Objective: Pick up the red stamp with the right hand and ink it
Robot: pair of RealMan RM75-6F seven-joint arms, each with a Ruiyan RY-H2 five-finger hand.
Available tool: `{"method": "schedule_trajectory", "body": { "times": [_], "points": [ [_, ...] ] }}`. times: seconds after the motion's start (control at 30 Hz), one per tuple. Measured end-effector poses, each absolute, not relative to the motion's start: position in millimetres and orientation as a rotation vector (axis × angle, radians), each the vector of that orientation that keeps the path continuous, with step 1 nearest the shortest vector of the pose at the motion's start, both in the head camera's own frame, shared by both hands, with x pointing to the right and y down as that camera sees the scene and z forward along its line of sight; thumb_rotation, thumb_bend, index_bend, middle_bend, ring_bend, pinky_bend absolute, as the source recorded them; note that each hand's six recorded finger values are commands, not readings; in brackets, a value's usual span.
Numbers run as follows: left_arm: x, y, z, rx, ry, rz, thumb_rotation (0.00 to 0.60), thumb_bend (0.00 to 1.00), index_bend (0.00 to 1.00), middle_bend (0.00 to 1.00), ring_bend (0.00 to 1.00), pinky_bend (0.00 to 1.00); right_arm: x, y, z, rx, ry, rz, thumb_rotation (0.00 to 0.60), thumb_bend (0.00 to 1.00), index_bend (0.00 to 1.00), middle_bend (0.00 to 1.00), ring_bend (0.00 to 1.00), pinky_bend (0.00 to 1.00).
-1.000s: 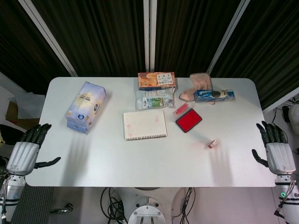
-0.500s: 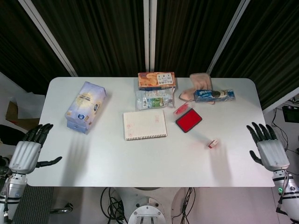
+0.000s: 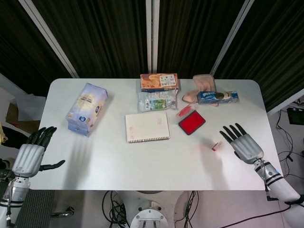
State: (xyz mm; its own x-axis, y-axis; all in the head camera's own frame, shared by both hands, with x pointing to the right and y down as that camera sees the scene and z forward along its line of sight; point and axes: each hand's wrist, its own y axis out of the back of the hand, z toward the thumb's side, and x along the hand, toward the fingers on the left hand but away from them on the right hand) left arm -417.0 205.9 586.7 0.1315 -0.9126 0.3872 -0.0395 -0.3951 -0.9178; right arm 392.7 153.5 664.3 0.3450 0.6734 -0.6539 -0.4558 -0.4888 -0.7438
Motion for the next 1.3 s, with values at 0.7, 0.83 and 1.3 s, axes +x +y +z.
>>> {"method": "schedule_trajectory", "body": {
  "times": [0.7, 0.83, 1.3],
  "points": [
    [-420, 206, 594, -1.618, 0.941, -1.383, 0.400, 0.01, 0.00, 0.09, 0.08, 0.17, 377, 146, 694, -1.671, -0.250, 1.267, 0.600, 0.24, 0.10, 0.05, 0.00, 0.00],
    [-421, 206, 593, -1.616, 0.943, -1.386, 0.398, 0.01, 0.00, 0.09, 0.08, 0.17, 376, 145, 695, -1.668, -0.261, 1.260, 0.600, 0.23, 0.12, 0.05, 0.16, 0.31],
    [-422, 207, 596, -1.632, 0.938, -1.390, 0.399, 0.01, 0.00, 0.09, 0.08, 0.17, 377, 145, 698, -1.679, -0.254, 1.246, 0.600, 0.24, 0.28, 0.29, 0.46, 0.75]
  ]
}}
